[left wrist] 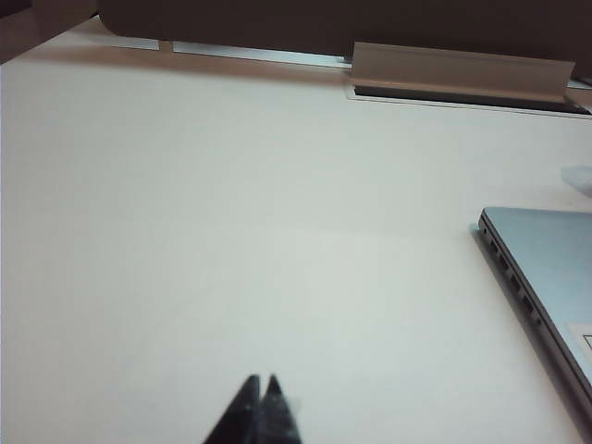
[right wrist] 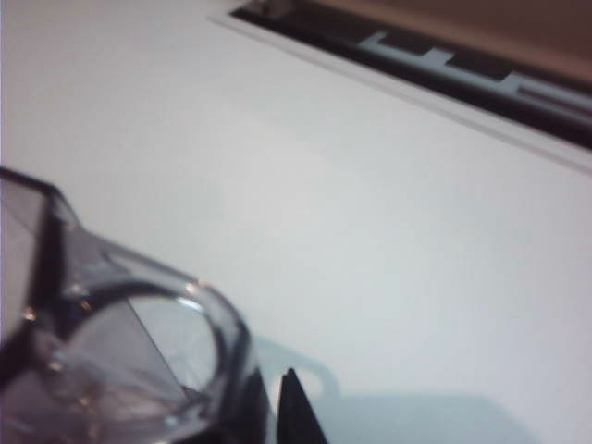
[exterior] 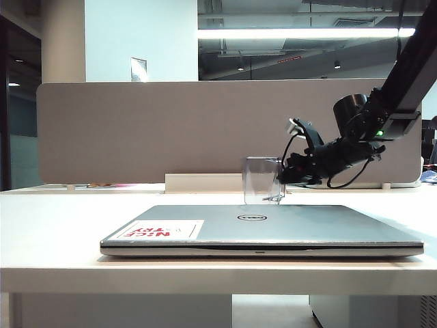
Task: Pick up the water cup and place it on the side of the laptop away from you.
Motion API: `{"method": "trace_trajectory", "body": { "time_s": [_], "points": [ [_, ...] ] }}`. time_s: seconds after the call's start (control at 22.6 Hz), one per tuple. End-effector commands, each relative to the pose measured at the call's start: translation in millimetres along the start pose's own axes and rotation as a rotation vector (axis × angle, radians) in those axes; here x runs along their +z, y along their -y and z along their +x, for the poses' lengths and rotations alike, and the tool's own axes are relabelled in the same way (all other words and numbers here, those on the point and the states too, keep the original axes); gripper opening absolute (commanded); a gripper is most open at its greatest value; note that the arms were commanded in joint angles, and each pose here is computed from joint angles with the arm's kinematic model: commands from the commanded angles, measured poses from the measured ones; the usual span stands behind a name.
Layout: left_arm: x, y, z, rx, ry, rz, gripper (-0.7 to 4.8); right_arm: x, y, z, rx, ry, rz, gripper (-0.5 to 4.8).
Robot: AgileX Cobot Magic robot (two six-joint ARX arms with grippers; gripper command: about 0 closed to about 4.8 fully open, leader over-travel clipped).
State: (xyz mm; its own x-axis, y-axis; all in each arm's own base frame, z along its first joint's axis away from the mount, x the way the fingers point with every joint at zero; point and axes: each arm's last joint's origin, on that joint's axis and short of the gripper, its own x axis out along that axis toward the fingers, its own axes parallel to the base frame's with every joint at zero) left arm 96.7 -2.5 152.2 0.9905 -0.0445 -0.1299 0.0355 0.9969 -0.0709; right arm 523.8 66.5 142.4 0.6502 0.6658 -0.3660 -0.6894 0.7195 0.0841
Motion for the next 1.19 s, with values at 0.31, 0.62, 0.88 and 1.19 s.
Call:
{"method": "trace_trajectory", "body": {
  "time_s": [0.31, 0.62, 0.88, 1.19],
  "points": [
    [1.7, 0.3, -0.2, -0.005, 0.009, 0.001, -0.05, 13.0, -4.3, -9.1, -0.016, -0.031, 0.016, 0.64],
    [2.4, 0.3, -0.2, -0.002, 0.017, 0.001, -0.05, 19.8, -8.6, -18.0, -0.041, -0.094, 0.055, 0.64],
    [2.4, 0.2, -0.2, -0.002, 0.017, 0.001, -0.05, 14.7, -12.0, -22.0, -0.055, -0.186, 0.111, 0.65],
    [2.4, 0.3, -0.2, -0.003, 0.017, 0.001, -0.05, 23.6, -15.1, -28.7, -0.055, -0.190, 0.111, 0.65]
  ]
}}
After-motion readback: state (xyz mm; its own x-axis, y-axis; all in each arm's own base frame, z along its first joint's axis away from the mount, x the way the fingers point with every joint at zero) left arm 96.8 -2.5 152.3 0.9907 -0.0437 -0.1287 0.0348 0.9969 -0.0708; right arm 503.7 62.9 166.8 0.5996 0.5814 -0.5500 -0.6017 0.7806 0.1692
